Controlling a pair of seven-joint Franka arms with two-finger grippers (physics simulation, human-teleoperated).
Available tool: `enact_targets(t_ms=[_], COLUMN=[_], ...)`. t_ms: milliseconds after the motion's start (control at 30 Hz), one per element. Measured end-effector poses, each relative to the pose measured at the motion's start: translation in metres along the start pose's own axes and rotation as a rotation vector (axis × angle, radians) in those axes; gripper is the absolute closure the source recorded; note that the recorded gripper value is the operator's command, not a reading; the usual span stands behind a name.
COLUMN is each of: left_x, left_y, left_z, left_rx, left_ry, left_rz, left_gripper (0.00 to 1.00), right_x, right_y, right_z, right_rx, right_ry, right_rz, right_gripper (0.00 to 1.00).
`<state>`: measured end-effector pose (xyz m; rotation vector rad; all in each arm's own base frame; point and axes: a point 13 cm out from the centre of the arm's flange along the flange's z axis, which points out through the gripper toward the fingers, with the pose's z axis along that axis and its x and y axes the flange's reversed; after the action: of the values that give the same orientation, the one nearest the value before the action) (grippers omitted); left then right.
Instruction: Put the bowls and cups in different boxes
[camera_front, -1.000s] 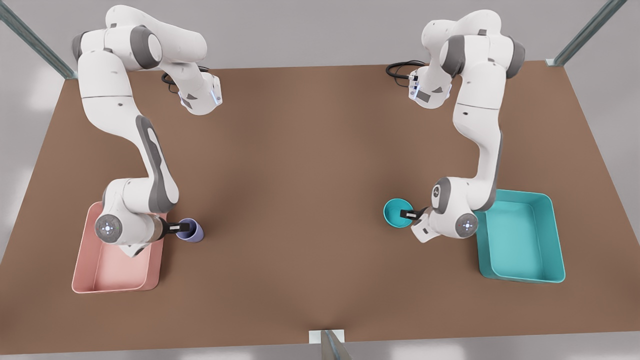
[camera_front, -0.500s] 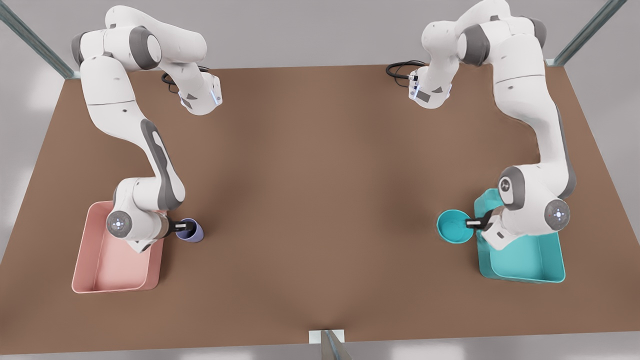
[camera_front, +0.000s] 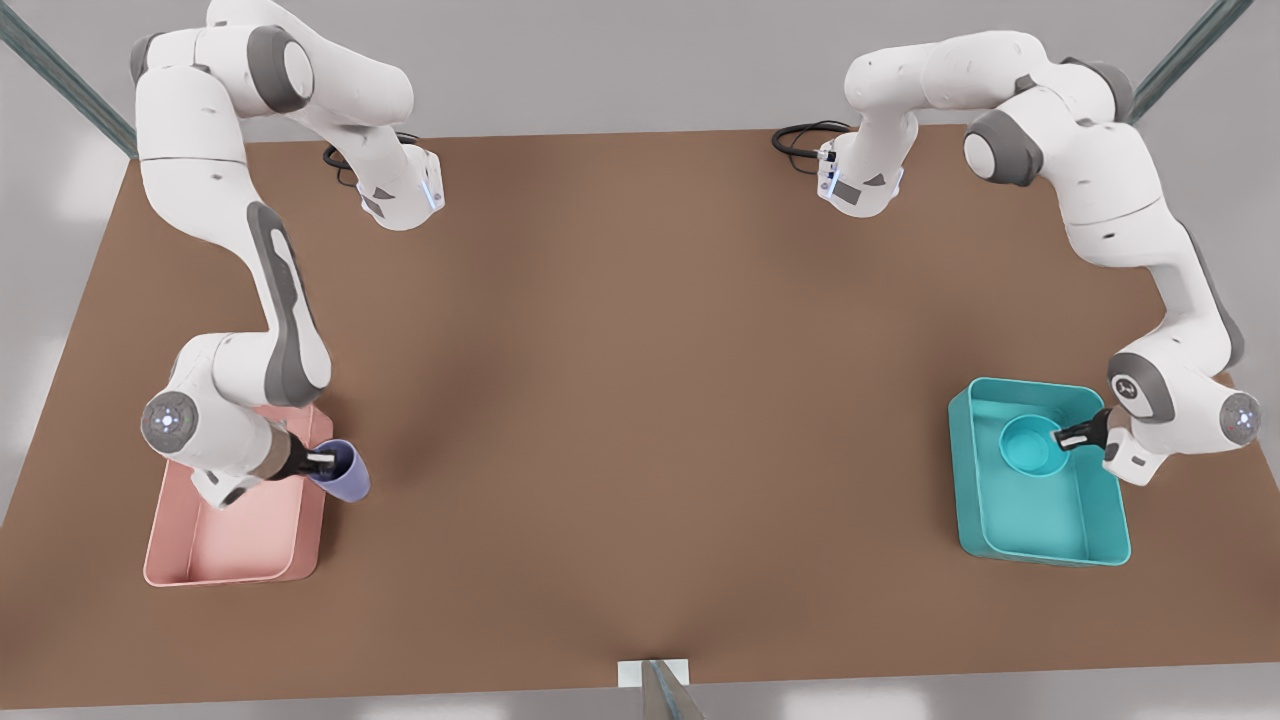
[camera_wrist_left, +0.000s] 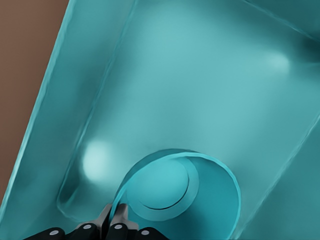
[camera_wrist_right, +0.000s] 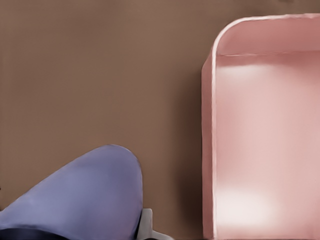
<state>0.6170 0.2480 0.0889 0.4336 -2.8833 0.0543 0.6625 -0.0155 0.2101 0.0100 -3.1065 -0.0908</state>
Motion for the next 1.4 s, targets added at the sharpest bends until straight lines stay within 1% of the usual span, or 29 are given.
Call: enact_targets(t_ms=[33,67,100,133,200,267,300,367,433,500,533,633,667,700,733,900,1100,1167,1267,1400], left_x=[-0.001,-0.002,-0.004,-0.007,-0.011,-0.009,-0.002,0.026,0.067,0.113,0.130,0.152,0.154,0.157,0.160,0.175,0.187,0.189,0.191,0.193], left_y=[0.001,0.001,0.001,0.002,0.000,-0.013,-0.032,-0.107,-0.186,-0.259,-0.279,-0.291,-0.289,-0.285,-0.281,-0.270,-0.262,-0.262,-0.261,-0.260], left_z=[0.010,0.016,0.018,0.017,-0.008,-0.062,-0.102,-0.189,-0.243,-0.268,-0.275,-0.283,-0.283,-0.285,-0.287,-0.280,-0.279,-0.278,-0.277,-0.277], left_rx=[-0.004,-0.007,-0.009,-0.009,0.001,0.024,0.025,0.029,0.033,-0.012,-0.036,-0.099,-0.115,-0.126,-0.135,-0.156,-0.165,-0.167,-0.169,-0.171], left_ry=[0.001,-0.003,-0.011,-0.021,-0.063,-0.111,-0.138,-0.193,-0.209,-0.191,-0.181,-0.149,-0.137,-0.127,-0.114,-0.041,0.008,0.016,0.025,0.031], left_rz=[0.005,0.010,0.014,0.018,0.030,0.055,0.088,0.202,0.334,0.483,0.524,0.555,0.549,0.541,0.531,0.497,0.465,0.458,0.449,0.440], left_gripper=[0.79,0.70,0.03,0.00,0.00,0.00,0.00,0.00,0.00,0.00,0.00,0.00,0.00,0.00,0.00,0.00,0.00,0.00,0.00,0.00], right_x=[-0.009,-0.016,-0.018,-0.016,-0.009,-0.003,0.000,0.000,0.002,0.003,0.003,0.000,-0.001,-0.002,-0.002,-0.007,-0.012,-0.015,-0.010,0.029], right_y=[-0.013,-0.030,-0.051,-0.072,-0.108,-0.138,-0.150,-0.169,-0.176,-0.180,-0.180,-0.180,-0.181,-0.182,-0.183,-0.188,-0.178,-0.169,-0.119,-0.052], right_z=[-0.029,-0.054,-0.068,-0.075,-0.069,-0.030,-0.007,0.029,0.061,0.085,0.092,0.105,0.107,0.108,0.110,0.106,0.047,0.002,-0.087,-0.185], right_rx=[0.002,0.005,0.007,0.009,0.008,-0.008,-0.016,-0.031,-0.043,-0.050,-0.051,-0.051,-0.050,-0.047,-0.043,-0.004,-0.016,-0.015,-0.026,-0.001], right_ry=[-0.034,-0.060,-0.069,-0.067,-0.039,0.025,0.058,0.100,0.130,0.143,0.144,0.136,0.132,0.129,0.128,0.114,0.068,0.039,0.003,0.016], right_rz=[0.010,0.022,0.039,0.055,0.079,0.097,0.103,0.109,0.103,0.092,0.084,0.064,0.058,0.052,0.046,0.030,0.011,-0.008,-0.069,-0.135], right_gripper=[0.79,0.79,0.79,0.79,0.79,0.79,0.79,0.79,0.79,0.79,0.79,0.79,0.77,0.14,0.00,0.00,0.00,0.00,0.00,0.00])
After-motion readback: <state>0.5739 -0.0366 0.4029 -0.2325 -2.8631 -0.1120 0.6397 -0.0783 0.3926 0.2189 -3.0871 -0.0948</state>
